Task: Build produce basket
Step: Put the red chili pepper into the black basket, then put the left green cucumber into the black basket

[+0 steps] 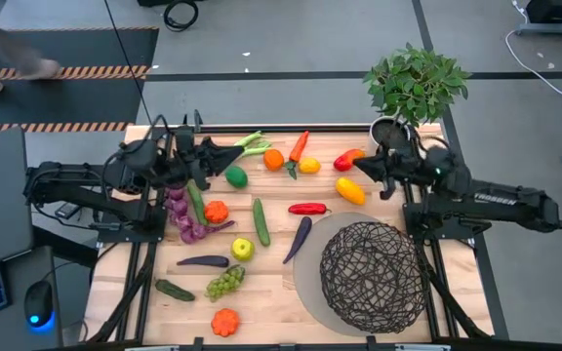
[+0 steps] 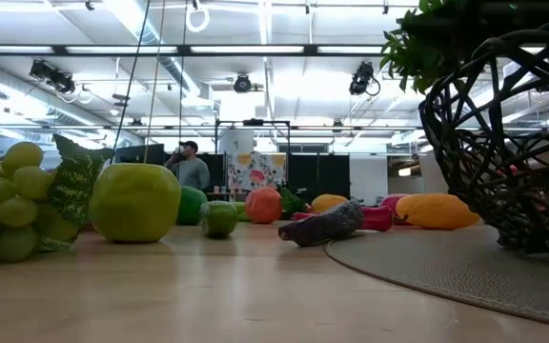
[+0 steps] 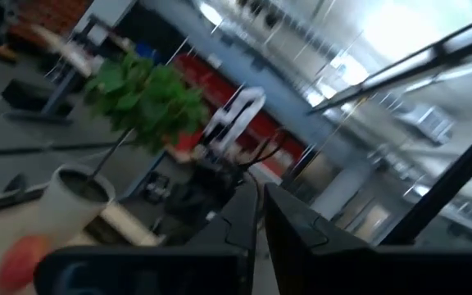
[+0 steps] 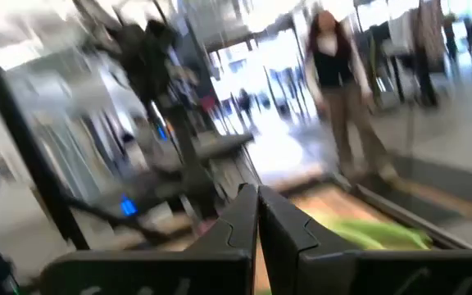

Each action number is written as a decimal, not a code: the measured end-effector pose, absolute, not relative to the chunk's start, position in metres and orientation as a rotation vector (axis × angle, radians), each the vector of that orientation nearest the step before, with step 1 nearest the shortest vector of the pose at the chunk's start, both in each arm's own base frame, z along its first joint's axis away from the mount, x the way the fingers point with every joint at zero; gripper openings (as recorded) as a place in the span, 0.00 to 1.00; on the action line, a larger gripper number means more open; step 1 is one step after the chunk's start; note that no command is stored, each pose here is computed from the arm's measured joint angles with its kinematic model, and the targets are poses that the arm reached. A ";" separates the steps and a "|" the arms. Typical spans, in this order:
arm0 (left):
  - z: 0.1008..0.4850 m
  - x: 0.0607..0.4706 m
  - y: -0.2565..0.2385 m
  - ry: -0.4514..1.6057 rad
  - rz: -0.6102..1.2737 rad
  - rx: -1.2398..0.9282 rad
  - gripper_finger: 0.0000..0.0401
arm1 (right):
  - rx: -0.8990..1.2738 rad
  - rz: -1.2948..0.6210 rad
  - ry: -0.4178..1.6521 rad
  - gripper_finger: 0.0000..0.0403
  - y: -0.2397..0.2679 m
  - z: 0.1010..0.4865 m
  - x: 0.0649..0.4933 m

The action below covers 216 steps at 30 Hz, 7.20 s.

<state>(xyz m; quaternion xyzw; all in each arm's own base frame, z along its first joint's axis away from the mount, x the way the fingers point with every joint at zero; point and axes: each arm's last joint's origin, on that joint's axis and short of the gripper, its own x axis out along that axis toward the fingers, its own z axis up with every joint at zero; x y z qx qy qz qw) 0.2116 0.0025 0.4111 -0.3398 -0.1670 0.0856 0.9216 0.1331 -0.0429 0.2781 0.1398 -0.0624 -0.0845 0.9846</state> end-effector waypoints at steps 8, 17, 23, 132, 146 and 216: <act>0.415 0.210 0.003 -0.389 0.159 -0.711 0.09 | 0.346 -0.223 0.256 0.05 -0.057 0.338 0.171; 0.415 0.209 0.008 -0.401 0.293 -0.590 0.11 | 0.584 -0.275 0.338 0.05 -0.069 0.354 0.205; 0.407 0.211 0.009 -0.304 0.347 -0.504 0.23 | 0.794 -0.292 0.245 0.05 -0.072 0.357 0.216; 0.352 0.207 0.013 0.151 0.540 -0.839 0.72 | 0.281 -0.133 1.327 0.19 -0.039 0.187 0.289; 0.339 0.222 0.011 0.233 0.540 -0.829 0.72 | 0.477 -0.127 1.156 0.19 -0.026 0.295 0.235; 0.263 0.171 0.024 0.959 1.080 -1.057 0.54 | 0.544 -0.208 1.029 0.77 -0.018 0.303 0.249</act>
